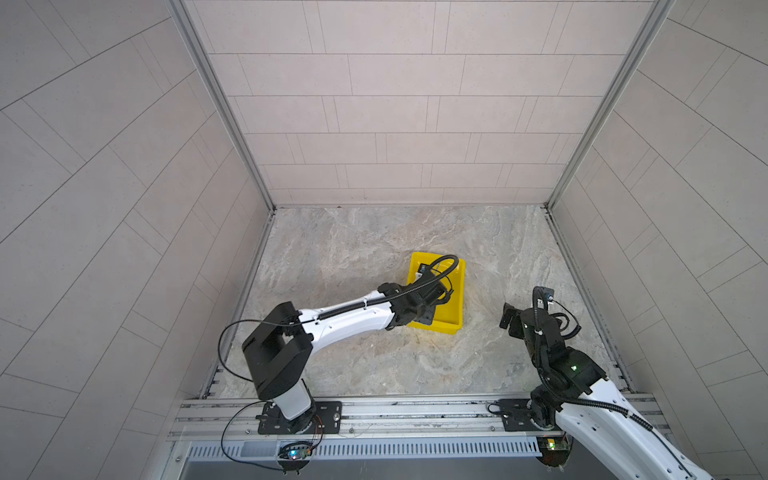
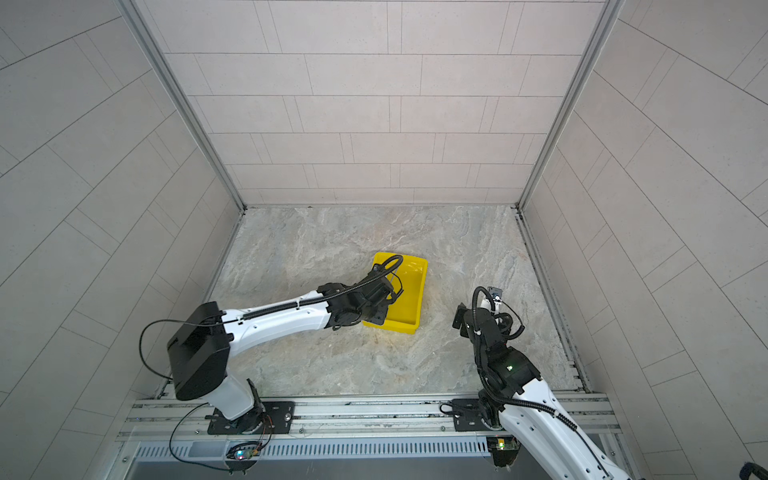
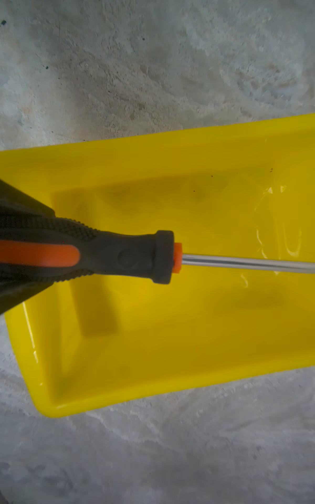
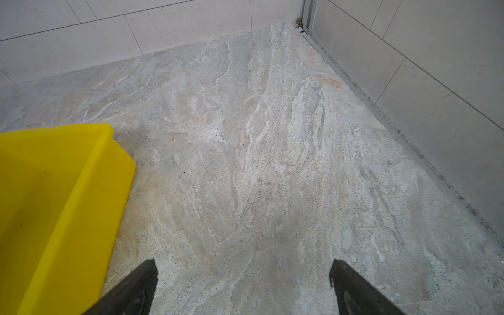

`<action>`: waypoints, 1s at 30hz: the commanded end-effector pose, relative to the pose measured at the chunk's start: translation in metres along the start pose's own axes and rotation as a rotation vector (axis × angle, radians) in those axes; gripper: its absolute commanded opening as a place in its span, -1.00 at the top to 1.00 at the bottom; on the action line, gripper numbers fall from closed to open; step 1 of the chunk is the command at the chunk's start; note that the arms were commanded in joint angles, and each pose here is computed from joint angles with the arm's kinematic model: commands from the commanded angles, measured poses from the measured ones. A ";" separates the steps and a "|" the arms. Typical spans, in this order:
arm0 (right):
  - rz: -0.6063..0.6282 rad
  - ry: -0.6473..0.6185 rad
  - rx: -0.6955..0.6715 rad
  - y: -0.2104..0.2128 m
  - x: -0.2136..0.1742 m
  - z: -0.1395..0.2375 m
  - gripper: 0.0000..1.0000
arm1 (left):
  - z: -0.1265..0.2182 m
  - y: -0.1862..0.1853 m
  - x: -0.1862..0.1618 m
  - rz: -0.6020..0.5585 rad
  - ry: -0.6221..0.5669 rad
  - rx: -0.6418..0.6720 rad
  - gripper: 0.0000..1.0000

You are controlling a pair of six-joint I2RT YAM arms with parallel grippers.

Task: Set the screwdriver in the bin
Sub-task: 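Carry the screwdriver with the left gripper over the yellow bin, then lower the screwdriver into the bin and open the left gripper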

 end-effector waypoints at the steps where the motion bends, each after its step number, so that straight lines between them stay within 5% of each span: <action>1: 0.001 0.011 -0.017 -0.001 -0.003 -0.002 -0.99 | 0.001 -0.007 0.008 -0.029 -0.029 0.011 0.65; 30: 0.012 0.021 -0.013 0.002 -0.002 -0.005 -0.99 | -0.018 -0.015 -0.008 -0.041 -0.005 0.128 0.61</action>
Point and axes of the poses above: each gripper's point midway between its finger pads, its own z axis back along the fingers, its own y axis along the line the jaws close on, x = y × z, the point moved 9 cm from there along z, back along the fingers, and after that the axes turned 7 degrees about z, right-handed, at the moved point
